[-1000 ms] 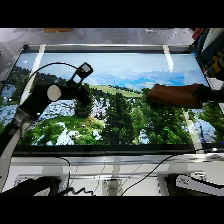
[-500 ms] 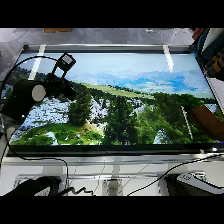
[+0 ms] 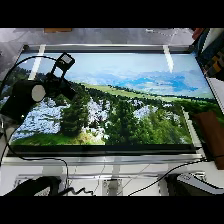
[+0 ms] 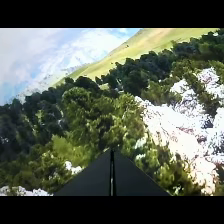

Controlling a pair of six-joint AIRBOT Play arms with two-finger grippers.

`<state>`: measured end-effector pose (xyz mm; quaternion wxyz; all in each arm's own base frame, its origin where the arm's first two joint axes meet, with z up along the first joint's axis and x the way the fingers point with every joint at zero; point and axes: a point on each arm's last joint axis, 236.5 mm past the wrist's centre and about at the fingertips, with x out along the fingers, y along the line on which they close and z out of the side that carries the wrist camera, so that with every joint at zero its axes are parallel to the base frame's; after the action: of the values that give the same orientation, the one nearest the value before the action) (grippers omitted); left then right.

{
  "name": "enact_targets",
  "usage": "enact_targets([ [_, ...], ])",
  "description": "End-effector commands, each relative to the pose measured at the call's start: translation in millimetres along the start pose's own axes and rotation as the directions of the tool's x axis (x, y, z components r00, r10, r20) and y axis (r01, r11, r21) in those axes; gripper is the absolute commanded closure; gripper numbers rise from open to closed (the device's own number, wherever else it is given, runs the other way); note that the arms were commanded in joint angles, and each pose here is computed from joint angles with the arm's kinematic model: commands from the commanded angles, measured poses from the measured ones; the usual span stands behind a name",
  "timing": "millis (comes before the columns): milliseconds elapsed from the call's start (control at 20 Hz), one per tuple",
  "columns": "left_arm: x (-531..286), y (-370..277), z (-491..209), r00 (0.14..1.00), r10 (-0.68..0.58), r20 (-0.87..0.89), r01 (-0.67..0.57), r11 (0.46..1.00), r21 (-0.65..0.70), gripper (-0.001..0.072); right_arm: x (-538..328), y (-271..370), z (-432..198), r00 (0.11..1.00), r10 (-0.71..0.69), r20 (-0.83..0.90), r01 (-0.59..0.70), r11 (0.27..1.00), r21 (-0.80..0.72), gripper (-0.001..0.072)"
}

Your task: Fold the clothes and pants, and hang the long-sleeved shirts on hangers.

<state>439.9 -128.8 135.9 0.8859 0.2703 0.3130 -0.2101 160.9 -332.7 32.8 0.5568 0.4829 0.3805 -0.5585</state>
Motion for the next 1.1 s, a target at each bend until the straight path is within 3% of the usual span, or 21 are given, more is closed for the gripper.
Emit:
enact_targets([
  [0, -0.2, 0.5, -0.1, 1.000, 0.001, 0.000, -0.001, 1.000, 0.000, 0.0691, -0.3, -2.6, -1.2, 1.000, -0.010, -0.005, 0.009, 0.995, -0.104, 0.0025],
  [100, -0.2, 0.5, -0.1, 1.000, 0.001, 0.000, -0.001, 1.000, 0.000, 0.0691, -0.4, 3.8, -4.9, 1.000, 0.017, -0.021, -0.020, 0.990, -0.141, 0.0069],
  [250, -0.2, 0.5, 0.0, 1.000, 0.002, 0.001, -0.002, 1.000, 0.000, 0.0691, -3.5, 42.5, -26.9, 0.991, 0.118, -0.070, -0.134, 0.938, -0.321, 0.0433],
  [300, -0.2, 0.5, 0.0, 1.000, 0.002, 0.001, -0.002, 1.000, 0.000, 0.0691, -6.5, 62.1, -43.2, 0.981, 0.162, -0.110, -0.193, 0.901, -0.388, 0.0643],
  [350, -0.2, 0.5, 0.0, 1.000, 0.002, 0.001, -0.002, 1.000, 0.000, 0.0691, -11.5, 83.8, -63.0, 0.963, 0.215, -0.162, -0.265, 0.861, -0.435, 0.0693],
  [500, -0.2, 0.5, 0.0, 1.000, 0.002, 0.001, -0.002, 1.000, 0.000, 0.0691, -41.4, 155.5, -141.3, 0.855, 0.378, -0.354, -0.516, 0.677, -0.524, 0.0693],
  [650, -0.2, 0.5, 0.0, 1.000, 0.002, 0.001, -0.002, 1.000, 0.000, 0.0690, -64.2, 189.4, -225.9, 0.799, 0.361, -0.482, -0.602, 0.491, -0.630, 0.0694],
  [750, -0.2, 0.5, -0.1, 1.000, 0.001, 0.000, -0.001, 1.000, 0.000, 0.0691, -71.1, 193.7, -281.0, 0.812, 0.288, -0.508, -0.583, 0.343, -0.737, 0.0694],
  [850, -0.2, 0.6, -0.1, 1.000, 0.002, 0.000, -0.002, 1.000, 0.000, 0.0691, -77.5, 196.4, -323.2, 0.850, 0.246, -0.465, -0.508, 0.151, -0.848, 0.0694],
  [950, -0.2, 0.6, 0.0, 1.000, 0.002, 0.001, -0.002, 1.000, 0.000, 0.0691, -89.8, 197.4, -355.0, 0.891, 0.236, -0.389, -0.391, -0.039, -0.920, 0.0695],
  [1050, -0.2, 0.6, 0.0, 1.000, 0.002, 0.001, -0.002, 1.000, 0.000, 0.0691, -107.0, 200.5, -369.7, 0.917, 0.269, -0.293, -0.253, -0.172, -0.952, 0.0695],
])
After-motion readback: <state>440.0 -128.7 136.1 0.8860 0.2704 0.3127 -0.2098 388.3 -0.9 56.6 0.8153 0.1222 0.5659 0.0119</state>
